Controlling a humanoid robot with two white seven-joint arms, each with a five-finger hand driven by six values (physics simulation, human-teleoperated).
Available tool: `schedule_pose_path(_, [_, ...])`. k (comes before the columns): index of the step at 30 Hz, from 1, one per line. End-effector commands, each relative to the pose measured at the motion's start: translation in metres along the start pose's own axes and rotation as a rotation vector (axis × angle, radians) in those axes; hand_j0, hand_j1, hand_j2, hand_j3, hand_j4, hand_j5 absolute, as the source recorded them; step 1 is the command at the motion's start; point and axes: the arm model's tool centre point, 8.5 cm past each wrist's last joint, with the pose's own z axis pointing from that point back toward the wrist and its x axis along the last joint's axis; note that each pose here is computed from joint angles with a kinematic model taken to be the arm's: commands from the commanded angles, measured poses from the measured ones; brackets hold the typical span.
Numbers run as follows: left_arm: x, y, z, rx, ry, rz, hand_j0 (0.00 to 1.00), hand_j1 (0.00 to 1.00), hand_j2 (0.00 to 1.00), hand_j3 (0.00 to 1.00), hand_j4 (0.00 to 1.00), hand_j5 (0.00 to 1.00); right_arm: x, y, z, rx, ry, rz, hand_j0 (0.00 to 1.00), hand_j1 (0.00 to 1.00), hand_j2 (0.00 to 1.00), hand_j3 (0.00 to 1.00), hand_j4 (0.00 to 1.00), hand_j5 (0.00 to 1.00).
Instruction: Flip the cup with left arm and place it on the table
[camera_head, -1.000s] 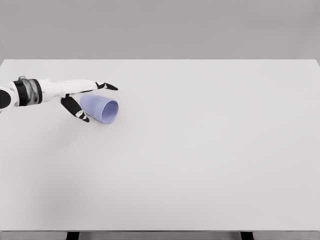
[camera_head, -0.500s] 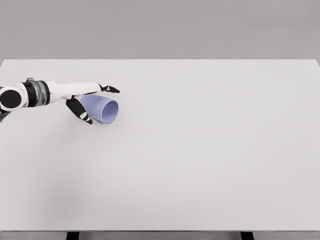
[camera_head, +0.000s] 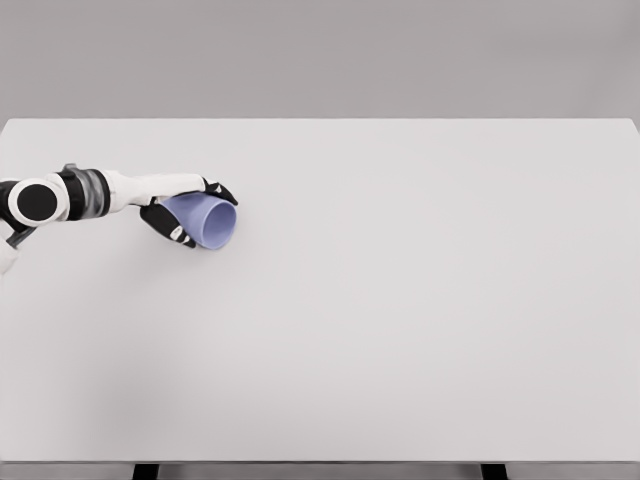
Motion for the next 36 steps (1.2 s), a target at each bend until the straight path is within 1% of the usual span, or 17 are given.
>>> schedule_pose_path(1, [0.002,-0.002,-0.001,-0.008,-0.019,0.034,0.68,0.68,0.68,0.68,0.68,0.68,0.000,0.001,0.000,0.002,0.000,0.001,1.00,1.00,1.00,1.00,1.00,1.00])
schedule_pose_path(2, [0.003,-0.003,-0.001,-0.005,-0.034,0.055,0.67,0.67,0.67,0.67,0.67,0.67,0.000,0.000,0.000,0.001,0.000,0.001,1.00,1.00,1.00,1.00,1.00,1.00])
schedule_pose_path(5, [0.020,0.000,0.003,0.013,-0.118,0.087,0.64,0.64,0.64,0.64,0.64,0.64,0.000,0.000,0.000,0.001,0.000,0.001,1.00,1.00,1.00,1.00,1.00,1.00])
schedule_pose_path(8, [0.025,0.007,0.010,0.054,-0.207,0.112,0.63,0.63,0.63,0.63,0.63,0.63,0.000,0.000,0.000,0.001,0.000,0.001,1.00,1.00,1.00,1.00,1.00,1.00])
schedule_pose_path(12, [0.026,0.017,0.020,0.111,-0.298,0.282,0.62,0.62,0.62,0.62,0.62,0.62,0.000,0.000,0.000,0.001,0.000,0.001,1.00,1.00,1.00,1.00,1.00,1.00])
schedule_pose_path(14, [0.027,0.022,0.022,0.131,-0.331,0.340,0.63,0.63,0.63,0.63,0.63,0.63,0.000,0.000,0.000,0.001,0.000,0.001,1.00,1.00,1.00,1.00,1.00,1.00])
schedule_pose_path(18, [0.032,0.025,0.021,0.148,-0.392,0.443,0.64,0.64,0.64,0.64,0.64,0.64,0.000,0.000,0.000,0.001,0.000,0.001,1.00,1.00,1.00,1.00,1.00,1.00])
schedule_pose_path(20, [0.033,0.027,0.022,0.160,-0.447,0.545,0.64,0.64,0.64,0.64,0.64,0.64,0.000,0.000,0.000,0.001,0.000,0.001,1.00,1.00,1.00,1.00,1.00,1.00])
schedule_pose_path(21, [0.032,0.023,0.022,0.161,-0.466,0.594,0.65,0.65,0.65,0.65,0.65,0.65,0.000,0.000,0.000,0.001,0.000,0.001,1.00,1.00,1.00,1.00,1.00,1.00])
schedule_pose_path(24, [0.035,0.019,0.018,0.160,-0.507,0.667,0.68,0.68,0.68,0.68,0.68,0.68,0.000,0.000,0.000,0.001,0.000,0.001,1.00,1.00,1.00,1.00,1.00,1.00])
schedule_pose_path(25, [0.036,0.014,0.013,0.162,-0.535,0.731,0.68,0.68,0.68,0.68,0.68,0.68,0.000,0.001,0.000,0.002,0.000,0.001,1.00,1.00,1.00,1.00,1.00,1.00])
schedule_pose_path(27, [0.038,0.010,0.007,0.191,-0.567,0.788,0.68,0.68,0.68,0.68,0.68,0.68,0.000,0.001,0.000,0.002,0.000,0.001,1.00,1.00,1.00,1.00,1.00,1.00])
schedule_pose_path(29, [0.033,-0.001,-0.001,0.212,-0.575,0.865,0.68,0.68,0.68,0.68,0.68,0.68,0.000,0.000,0.000,0.001,0.000,0.001,1.00,1.00,1.00,1.00,1.00,1.00])
schedule_pose_path(30, [0.031,-0.006,-0.006,0.210,-0.580,0.896,0.68,0.68,0.68,0.68,0.68,0.68,0.000,0.000,0.000,0.001,0.000,0.001,1.00,1.00,1.00,1.00,1.00,1.00])
schedule_pose_path(33, [0.034,-0.009,-0.012,0.207,-0.598,0.942,0.67,0.67,0.67,0.67,0.67,0.67,0.000,0.000,0.000,0.001,0.000,0.001,1.00,1.00,1.00,1.00,1.00,1.00])
schedule_pose_path(35, [0.033,-0.011,-0.013,0.207,-0.595,0.949,0.67,0.67,0.67,0.67,0.67,0.67,0.000,0.000,0.000,0.001,0.000,0.001,1.00,1.00,1.00,1.00,1.00,1.00])
schedule_pose_path(36, [0.033,-0.019,-0.020,0.200,-0.595,0.975,0.66,0.66,0.66,0.66,0.66,0.66,0.000,0.001,0.000,0.002,0.000,0.001,1.00,1.00,1.00,1.00,1.00,1.00])
